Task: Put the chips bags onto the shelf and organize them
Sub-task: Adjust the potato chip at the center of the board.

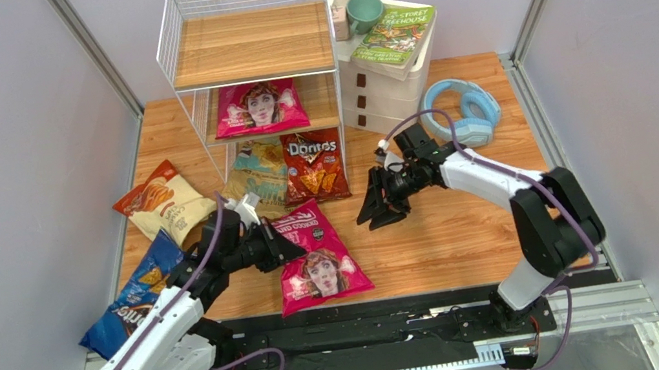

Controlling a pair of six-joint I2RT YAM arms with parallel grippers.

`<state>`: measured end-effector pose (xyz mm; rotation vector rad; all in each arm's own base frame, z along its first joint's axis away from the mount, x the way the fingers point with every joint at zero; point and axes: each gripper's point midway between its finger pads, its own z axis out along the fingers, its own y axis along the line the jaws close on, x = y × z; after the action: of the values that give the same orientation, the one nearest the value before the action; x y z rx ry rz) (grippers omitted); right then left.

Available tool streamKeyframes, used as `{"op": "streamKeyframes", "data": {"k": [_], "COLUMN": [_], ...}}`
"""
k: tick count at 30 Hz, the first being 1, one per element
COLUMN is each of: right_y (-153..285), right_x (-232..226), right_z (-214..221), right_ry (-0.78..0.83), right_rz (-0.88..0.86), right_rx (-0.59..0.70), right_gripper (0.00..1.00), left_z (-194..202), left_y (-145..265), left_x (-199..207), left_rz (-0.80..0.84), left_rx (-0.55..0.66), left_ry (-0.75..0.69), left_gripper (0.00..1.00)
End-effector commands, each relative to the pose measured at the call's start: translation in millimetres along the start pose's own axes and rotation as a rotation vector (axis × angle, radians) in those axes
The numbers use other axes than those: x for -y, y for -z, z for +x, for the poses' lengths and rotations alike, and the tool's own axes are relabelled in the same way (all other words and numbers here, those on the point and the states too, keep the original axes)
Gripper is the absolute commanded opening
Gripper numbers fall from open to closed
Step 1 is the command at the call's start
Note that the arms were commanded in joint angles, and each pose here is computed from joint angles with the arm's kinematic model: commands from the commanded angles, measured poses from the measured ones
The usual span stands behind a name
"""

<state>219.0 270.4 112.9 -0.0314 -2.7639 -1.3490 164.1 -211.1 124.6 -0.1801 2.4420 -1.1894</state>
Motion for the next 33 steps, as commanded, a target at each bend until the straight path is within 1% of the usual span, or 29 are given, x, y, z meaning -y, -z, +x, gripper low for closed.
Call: {"op": "streamKeyframes", "data": {"k": [1, 3, 4, 5, 6, 7, 8, 9, 10, 11, 12, 13, 14, 15, 16, 17, 18, 22, 26, 28, 30, 31, 32, 33], "right_y": [24, 29, 33, 34, 35, 36, 35, 34, 34, 34, 31, 30, 33, 37, 39, 43, 42, 35, 19, 8, 4, 10, 13, 17], "right_x": [-21, -29, -34, -37, -39, -46, -44, -45, -47, -49, -52, -53, -61, -66, -69, -75, -79, -95, -105, -103, -109, -115, -117, -117], "right_z": [11, 11, 13, 13, 13, 8, 12, 12, 13, 15, 18, 19, 23, 15, 13, 10, 9, 10, 10, 10, 9, 8, 3, 2], "right_ry": [-0.062, -0.09, -0.114, -0.129, -0.147, -0.131, -0.181, -0.182, -0.181, -0.187, -0.182, -0.192, -0.227, -0.232, -0.25, -0.307, -0.314, -0.326, -0.344, -0.375, -0.375, -0.383, -0.379, -0.376], "right_rz": [-0.023, -0.048, -0.076, -0.094, -0.113, -0.152, -0.167, -0.173, -0.177, -0.178, -0.168, -0.162, -0.176, -0.194, -0.206, -0.223, -0.243, -0.238, -0.225, -0.213, -0.237, -0.262, -0.264, -0.257], "right_rx": [0.056, 0.091, 0.122, 0.141, 0.156, 0.186, 0.189, 0.197, 0.205, 0.208, 0.214, 0.222, 0.23, 0.289, 0.318, 0.36, 0.369, 0.375, 0.392, 0.374, 0.399, 0.423, 0.477, 0.501], "right_gripper": [0.47, 0.51, 0.61, 0.64, 0.65, 0.65, 0.65, 0.65, 0.65, 0.65, 0.65, 0.65, 0.65, 0.66, 0.7, 0.72, 0.73, 0.74, 0.74, 0.75, 0.75, 0.76, 0.8, 0.85], "left_z": [-40, -57, -65, -75, -87, -94, -99, -109, -110, -113, -122, -126, -134, -138, -140, -144, -145, -146, -140, -140, -138, -136, -135, -132], "left_y": [14, 16, 13, 12, 12, 5, 1, 0, -10, -11, -10, -13, -10, -9, -8, -6, -3, 5, 3, 2, 3, 4, 5, 6], "left_x": [7, 11, 7, 13, 22, 18, 18, 28, 27, 32, 42, 45, 52, 54, 57, 60, 62, 64, 60, 68, 69, 71, 73, 74], "left_rz": [-0.026, -0.049, -0.083, -0.075, -0.066, -0.096, -0.108, -0.097, -0.111, -0.107, -0.089, -0.089, -0.077, -0.075, -0.07, -0.065, -0.061, -0.039, -0.032, 0.023, 0.035, 0.035, 0.034, 0.031], "left_rx": [0.153, 0.202, 0.225, 0.249, 0.273, 0.276, 0.273, 0.278, 0.238, 0.232, 0.243, 0.25, 0.27, 0.29, 0.295, 0.304, 0.317, 0.352, 0.342, 0.345, 0.344, 0.335, 0.328, 0.321], "left_ry": [0.067, 0.081, 0.099, 0.098, 0.102, 0.145, 0.167, 0.181, 0.231, 0.248, 0.26, 0.301, 0.31, 0.325, 0.327, 0.327, 0.335, 0.336, 0.359, 0.376, 0.378, 0.367, 0.36, 0.354], "left_gripper": [0.0, 0.0, 0.0, 0.0, 0.0, 0.0, 0.0, 0.0, 0.0, 0.0, 0.0, 0.0, 0.0, 0.0, 0.0, 0.0, 0.0, 0.0, 0.0, 0.0, 0.0, 0.0, 0.0, 0.0]}}
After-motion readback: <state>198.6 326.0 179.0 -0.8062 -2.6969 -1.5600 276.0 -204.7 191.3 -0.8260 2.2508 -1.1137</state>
